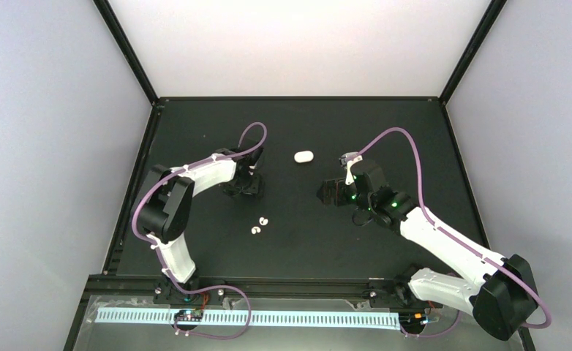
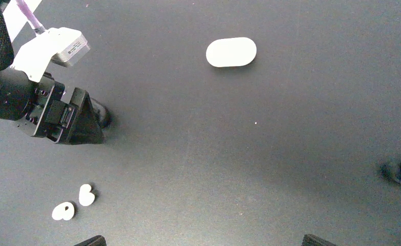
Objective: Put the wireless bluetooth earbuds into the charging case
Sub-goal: Pick up the charging case at the center of the board.
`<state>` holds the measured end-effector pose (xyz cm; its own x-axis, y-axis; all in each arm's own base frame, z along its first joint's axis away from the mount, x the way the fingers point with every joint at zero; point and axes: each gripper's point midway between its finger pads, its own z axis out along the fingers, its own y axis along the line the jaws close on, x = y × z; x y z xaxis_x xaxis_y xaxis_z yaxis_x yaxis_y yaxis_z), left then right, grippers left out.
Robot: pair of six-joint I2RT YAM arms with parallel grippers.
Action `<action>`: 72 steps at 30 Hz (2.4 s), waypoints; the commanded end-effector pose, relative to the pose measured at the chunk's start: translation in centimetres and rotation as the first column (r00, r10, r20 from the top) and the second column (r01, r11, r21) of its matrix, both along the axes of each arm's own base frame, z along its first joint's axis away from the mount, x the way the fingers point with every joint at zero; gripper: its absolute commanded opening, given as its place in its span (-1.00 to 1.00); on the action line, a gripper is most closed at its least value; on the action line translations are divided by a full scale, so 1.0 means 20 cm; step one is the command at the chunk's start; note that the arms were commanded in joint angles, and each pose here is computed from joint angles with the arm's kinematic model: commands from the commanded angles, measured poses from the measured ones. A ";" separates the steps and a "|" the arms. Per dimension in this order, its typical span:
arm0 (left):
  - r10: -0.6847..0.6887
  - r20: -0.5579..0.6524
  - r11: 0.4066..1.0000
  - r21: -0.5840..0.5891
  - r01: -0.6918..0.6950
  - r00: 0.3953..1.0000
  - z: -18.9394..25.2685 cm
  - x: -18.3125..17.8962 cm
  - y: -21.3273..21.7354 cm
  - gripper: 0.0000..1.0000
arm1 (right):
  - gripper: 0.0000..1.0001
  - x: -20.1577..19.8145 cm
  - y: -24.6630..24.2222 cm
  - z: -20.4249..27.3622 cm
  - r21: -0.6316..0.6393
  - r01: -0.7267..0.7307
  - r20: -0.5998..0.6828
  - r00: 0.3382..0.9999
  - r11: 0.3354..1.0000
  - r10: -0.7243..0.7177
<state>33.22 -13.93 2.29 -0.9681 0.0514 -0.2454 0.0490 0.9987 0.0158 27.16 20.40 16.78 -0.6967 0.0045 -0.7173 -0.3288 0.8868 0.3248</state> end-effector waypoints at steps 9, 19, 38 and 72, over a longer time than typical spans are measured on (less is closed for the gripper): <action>-0.075 0.023 0.996 0.048 0.074 0.997 -0.04 0.11 -0.03 0.73 | 0.99 0.00 0.01 -0.02 -0.018 -0.013 0.005 1.000 1.000 0.013; -0.001 0.020 0.999 0.051 0.000 1.000 -0.09 0.12 0.00 0.70 | 0.99 0.00 0.00 -0.02 -0.030 -0.011 0.004 1.000 0.999 0.011; -0.035 -0.025 0.999 0.002 0.036 0.999 -0.16 0.09 0.03 0.63 | 0.99 0.00 -0.02 -0.03 -0.043 0.005 0.001 1.000 0.999 -0.005; -0.271 0.619 0.856 -0.196 0.479 0.737 0.95 -0.09 -0.49 -0.10 | 0.99 -0.12 0.08 0.51 0.138 -0.150 0.091 0.986 0.979 0.139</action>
<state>33.21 -19.36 15.79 -0.7448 0.1479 -0.6507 0.3049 0.9428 -0.1346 25.94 21.41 25.53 -0.6314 0.0538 -0.7736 -0.4255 0.8100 0.4036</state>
